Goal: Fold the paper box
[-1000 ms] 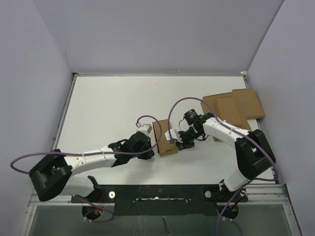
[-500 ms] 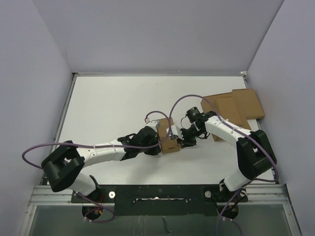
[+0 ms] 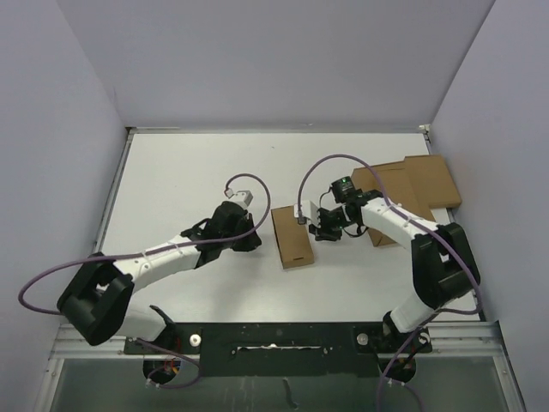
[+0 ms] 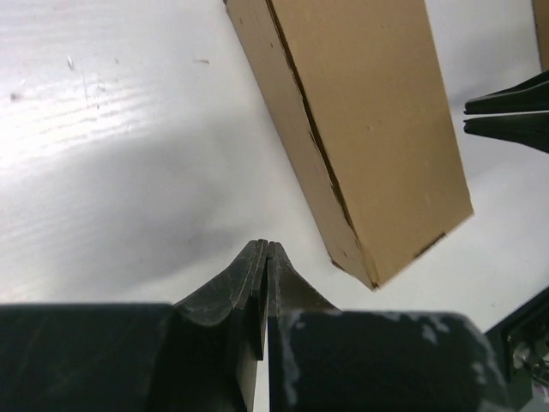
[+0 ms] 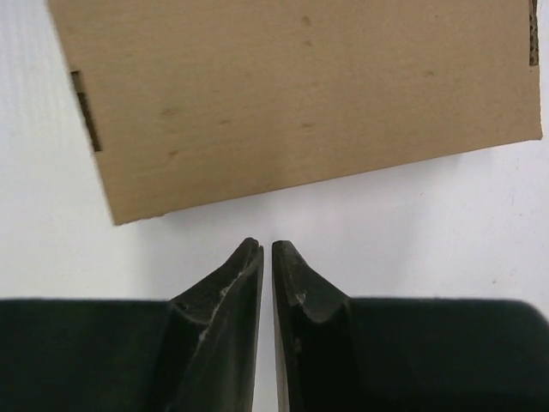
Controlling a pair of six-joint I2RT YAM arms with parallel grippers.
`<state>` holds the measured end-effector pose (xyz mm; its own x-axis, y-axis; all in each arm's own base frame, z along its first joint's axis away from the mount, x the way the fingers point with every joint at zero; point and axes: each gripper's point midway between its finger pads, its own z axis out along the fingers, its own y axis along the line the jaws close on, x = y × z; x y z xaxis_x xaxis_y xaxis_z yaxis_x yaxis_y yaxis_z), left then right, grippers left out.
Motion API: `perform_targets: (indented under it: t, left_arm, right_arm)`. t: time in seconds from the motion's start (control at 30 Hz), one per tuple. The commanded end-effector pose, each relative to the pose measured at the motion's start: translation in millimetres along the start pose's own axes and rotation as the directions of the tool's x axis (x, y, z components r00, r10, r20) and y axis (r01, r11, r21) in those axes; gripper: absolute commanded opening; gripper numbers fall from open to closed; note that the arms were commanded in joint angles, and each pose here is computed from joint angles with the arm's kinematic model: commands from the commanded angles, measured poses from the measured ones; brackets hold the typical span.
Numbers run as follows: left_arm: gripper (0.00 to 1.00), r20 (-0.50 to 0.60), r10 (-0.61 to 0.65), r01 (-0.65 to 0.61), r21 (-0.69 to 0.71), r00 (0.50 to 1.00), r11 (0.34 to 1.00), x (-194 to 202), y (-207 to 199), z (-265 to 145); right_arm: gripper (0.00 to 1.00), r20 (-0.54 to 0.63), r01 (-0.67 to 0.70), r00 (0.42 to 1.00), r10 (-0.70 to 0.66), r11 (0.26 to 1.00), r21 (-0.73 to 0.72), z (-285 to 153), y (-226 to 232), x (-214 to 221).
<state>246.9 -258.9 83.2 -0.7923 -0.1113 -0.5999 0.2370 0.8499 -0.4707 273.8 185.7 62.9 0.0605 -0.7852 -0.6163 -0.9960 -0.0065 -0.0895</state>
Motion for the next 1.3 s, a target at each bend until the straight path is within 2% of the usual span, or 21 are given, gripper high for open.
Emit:
perform_targets:
  t: [0.0, 0.1, 0.2, 0.33, 0.5, 0.67, 0.77, 0.87, 0.93, 1.0, 1.1, 1.17, 1.27]
  left_arm:
    - [0.02, 0.038, 0.065, -0.069, 0.11, 0.997, 0.992, -35, -29, 26]
    - [0.01, 0.024, 0.075, -0.078, 0.151, 0.997, 0.985, -42, -44, 49]
    - [0.01, 0.005, 0.064, -0.063, 0.208, 0.998, 0.976, -41, -56, 67]
    - [0.02, 0.031, 0.067, -0.072, 0.209, 0.997, 0.975, -48, -59, 64]
    - [0.07, 0.13, 0.043, -0.059, 0.119, 0.991, 0.991, -70, -28, 20]
    - [0.15, 0.264, 0.072, -0.116, 0.155, 0.962, 0.981, -83, -27, -42]
    - [0.31, 0.399, 0.1, -0.201, 0.22, 0.911, 0.955, -98, -43, -85]
    - [0.55, 0.519, 0.086, -0.246, 0.248, 0.85, 0.937, -117, -53, -129]
    - [0.68, 0.562, 0.074, -0.267, 0.27, 0.824, 0.925, -126, -61, -154]
    - [0.82, 0.587, 0.058, -0.28, 0.296, 0.808, 0.913, -134, -70, -175]
    - [0.96, 0.611, 0.02, -0.284, 0.339, 0.792, 0.897, -147, -85, -202]
    - [0.98, 0.629, -0.008, -0.29, 0.37, 0.777, 0.883, -155, -96, -221]
    - [0.98, 0.656, -0.047, -0.306, 0.413, 0.753, 0.858, -167, -111, -246]
  right_arm:
    - [0.13, -0.041, -0.005, 0.999, 0.008, 0.997, 0.076, 18, -34, -10]
    - [0.13, -0.075, 0.013, 0.997, -0.007, 0.997, 0.074, 29, -39, -12]
    - [0.14, -0.051, 0.003, 0.999, 0.0, 0.999, 0.052, 34, -35, -16]
    - [0.15, -0.033, -0.012, 0.999, 0.014, 0.998, 0.064, 22, -36, -15]
    - [0.16, 0.04, -0.058, 0.998, 0.055, 0.993, 0.099, -15, -37, -12]
    - [0.2, 0.179, -0.077, 0.982, 0.054, 0.989, 0.128, -57, -31, -29]
    - [0.23, 0.26, -0.086, 0.965, 0.038, 0.98, 0.177, -90, -34, -40]
    - [0.33, 0.291, -0.087, 0.957, 0.014, 0.967, 0.239, -123, -34, -50]
    - [0.41, 0.285, -0.071, 0.959, -0.011, 0.958, 0.277, -145, -31, -61]
    - [0.57, 0.289, -0.059, 0.957, -0.037, 0.947, 0.316, -168, -30, -75]
    - [0.82, 0.323, -0.062, 0.944, -0.075, 0.917, 0.395, -206, -32, -103]
    - [0.96, 0.353, -0.086, 0.931, -0.088, 0.89, 0.448, -229, -34, -118]
    - [0.98, 0.419, -0.177, 0.907, -0.042, 0.865, 0.47, -259, -39, -134]
